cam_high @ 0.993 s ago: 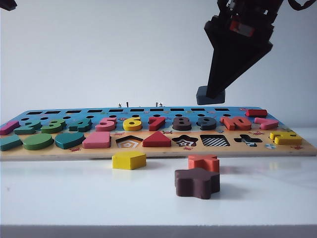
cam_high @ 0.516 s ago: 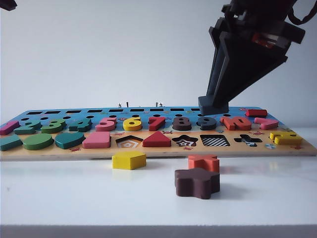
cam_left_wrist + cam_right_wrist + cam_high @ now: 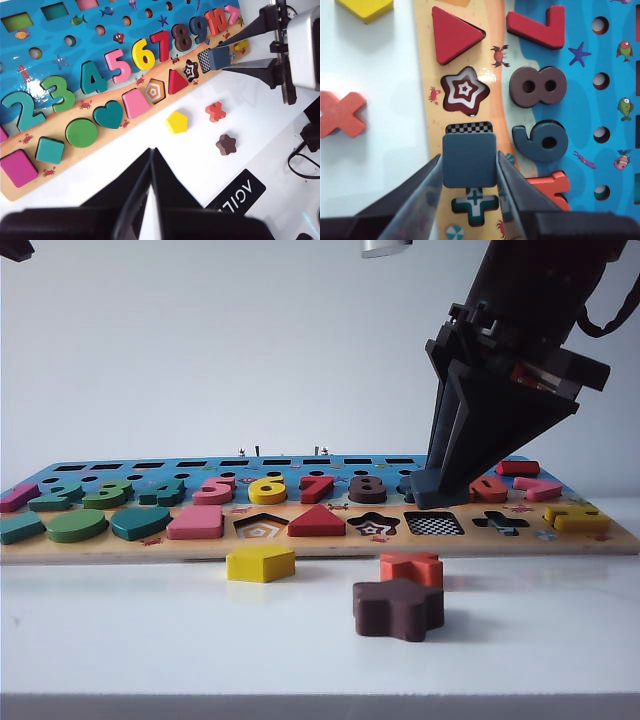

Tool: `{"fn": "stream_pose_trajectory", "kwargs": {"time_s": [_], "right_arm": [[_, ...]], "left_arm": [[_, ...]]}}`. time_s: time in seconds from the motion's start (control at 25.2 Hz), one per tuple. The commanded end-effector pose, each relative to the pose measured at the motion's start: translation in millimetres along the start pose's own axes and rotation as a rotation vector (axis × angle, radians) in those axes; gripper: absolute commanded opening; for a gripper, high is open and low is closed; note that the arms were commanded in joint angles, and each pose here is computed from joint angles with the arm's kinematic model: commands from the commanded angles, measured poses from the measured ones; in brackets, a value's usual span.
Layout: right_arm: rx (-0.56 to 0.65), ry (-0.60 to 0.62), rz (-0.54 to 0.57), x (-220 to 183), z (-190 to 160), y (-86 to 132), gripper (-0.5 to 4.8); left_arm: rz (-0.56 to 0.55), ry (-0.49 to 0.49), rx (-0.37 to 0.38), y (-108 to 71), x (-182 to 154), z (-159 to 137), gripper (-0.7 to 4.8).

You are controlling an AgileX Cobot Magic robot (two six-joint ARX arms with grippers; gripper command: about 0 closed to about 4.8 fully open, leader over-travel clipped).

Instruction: Insert the cube into the slot.

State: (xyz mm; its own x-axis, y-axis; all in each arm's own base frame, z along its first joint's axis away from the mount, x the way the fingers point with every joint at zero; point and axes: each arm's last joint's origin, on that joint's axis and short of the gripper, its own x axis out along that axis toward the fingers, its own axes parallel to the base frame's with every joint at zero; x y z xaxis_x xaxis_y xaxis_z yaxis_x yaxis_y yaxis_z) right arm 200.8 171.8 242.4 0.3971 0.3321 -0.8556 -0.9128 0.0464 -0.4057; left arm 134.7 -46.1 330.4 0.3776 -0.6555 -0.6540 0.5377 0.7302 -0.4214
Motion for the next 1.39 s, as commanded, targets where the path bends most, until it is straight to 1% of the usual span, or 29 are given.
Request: {"fn": "stream_pose_trajectory", "kwargs": {"time_s": [0.04, 0.56, 1.39], "right_arm": [[-0.006, -0.017, -0.005, 2, 2, -2, 0.57], [-0.006, -0.001, 0.016, 13, 3, -2, 0.57], [-0.006, 0.004, 0.016, 13, 3, -2, 0.52]], "left_arm": [[-0.003, -0.018, 0.016, -1.0, -2, 2, 0.17], [-0.004, -0.018, 0.016, -1.0, -2, 2, 0.17], [-0.004, -0.018, 0.016, -1.0, -2, 2, 0.17]]}}
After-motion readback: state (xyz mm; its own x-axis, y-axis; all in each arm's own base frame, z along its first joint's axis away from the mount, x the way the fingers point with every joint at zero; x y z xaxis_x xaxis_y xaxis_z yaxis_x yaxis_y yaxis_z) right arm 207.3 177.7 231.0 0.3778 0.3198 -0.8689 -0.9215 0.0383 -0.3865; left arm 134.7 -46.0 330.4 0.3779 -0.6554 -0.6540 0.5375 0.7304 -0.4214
